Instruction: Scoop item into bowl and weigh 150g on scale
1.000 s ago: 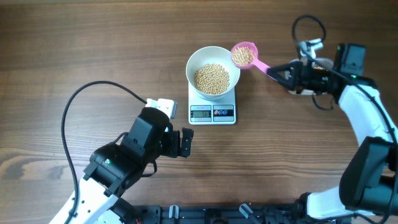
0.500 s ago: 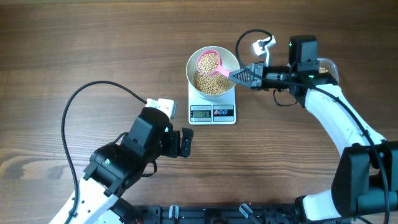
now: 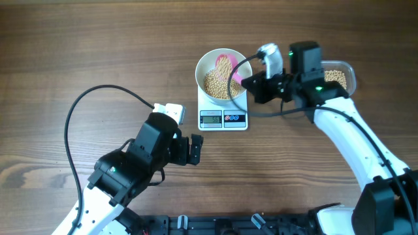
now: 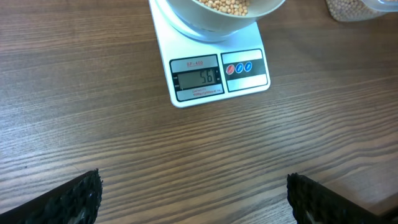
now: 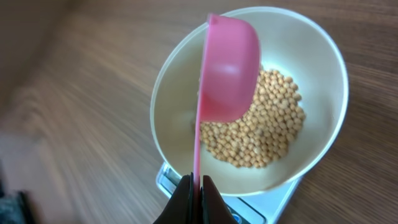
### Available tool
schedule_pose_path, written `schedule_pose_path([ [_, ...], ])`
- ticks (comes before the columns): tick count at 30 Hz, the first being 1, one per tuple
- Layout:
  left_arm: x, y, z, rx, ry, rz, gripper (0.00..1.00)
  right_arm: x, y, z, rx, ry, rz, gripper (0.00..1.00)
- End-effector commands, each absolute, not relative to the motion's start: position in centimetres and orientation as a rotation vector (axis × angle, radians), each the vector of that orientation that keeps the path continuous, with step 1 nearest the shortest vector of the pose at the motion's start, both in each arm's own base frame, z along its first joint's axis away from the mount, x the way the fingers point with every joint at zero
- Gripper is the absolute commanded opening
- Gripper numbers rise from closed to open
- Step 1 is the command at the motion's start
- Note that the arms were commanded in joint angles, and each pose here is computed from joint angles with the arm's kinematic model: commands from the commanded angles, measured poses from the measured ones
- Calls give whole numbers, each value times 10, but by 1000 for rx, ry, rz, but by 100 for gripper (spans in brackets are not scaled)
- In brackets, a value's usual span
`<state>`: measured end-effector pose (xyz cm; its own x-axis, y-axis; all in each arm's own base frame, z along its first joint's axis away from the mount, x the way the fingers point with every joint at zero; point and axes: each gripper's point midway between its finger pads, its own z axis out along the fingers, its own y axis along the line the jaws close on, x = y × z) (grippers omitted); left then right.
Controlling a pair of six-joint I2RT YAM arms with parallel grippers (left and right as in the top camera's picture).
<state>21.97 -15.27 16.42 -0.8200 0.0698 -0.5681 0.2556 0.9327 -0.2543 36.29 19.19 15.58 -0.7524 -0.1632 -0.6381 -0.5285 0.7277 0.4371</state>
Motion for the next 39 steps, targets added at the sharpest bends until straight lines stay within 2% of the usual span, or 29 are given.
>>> schedule_pose_path([
  [1, 223, -153, 169, 241, 2492, -416, 100, 369, 190, 154, -659, 2311, 549, 4],
  [4, 223, -153, 169, 241, 2492, -416, 100, 371, 190, 151, -716, 2299, 379, 4],
  [18, 223, -153, 169, 241, 2492, -416, 100, 371, 193, 164, -995, 2133, -39, 4],
  [28, 223, -153, 169, 241, 2492, -416, 100, 366, 200, 188, -1111, 1994, -156, 4],
  [32, 223, -153, 169, 241, 2492, -416, 100, 362, 205, 186, -1081, 2021, -99, 4],
  [36, 223, -153, 169, 241, 2492, -416, 100, 358, 208, 181, -717, 2209, 170, 4],
  [39, 223, -153, 169, 241, 2492, -416, 100, 358, 210, 192, -516, 2262, 518, 4],
])
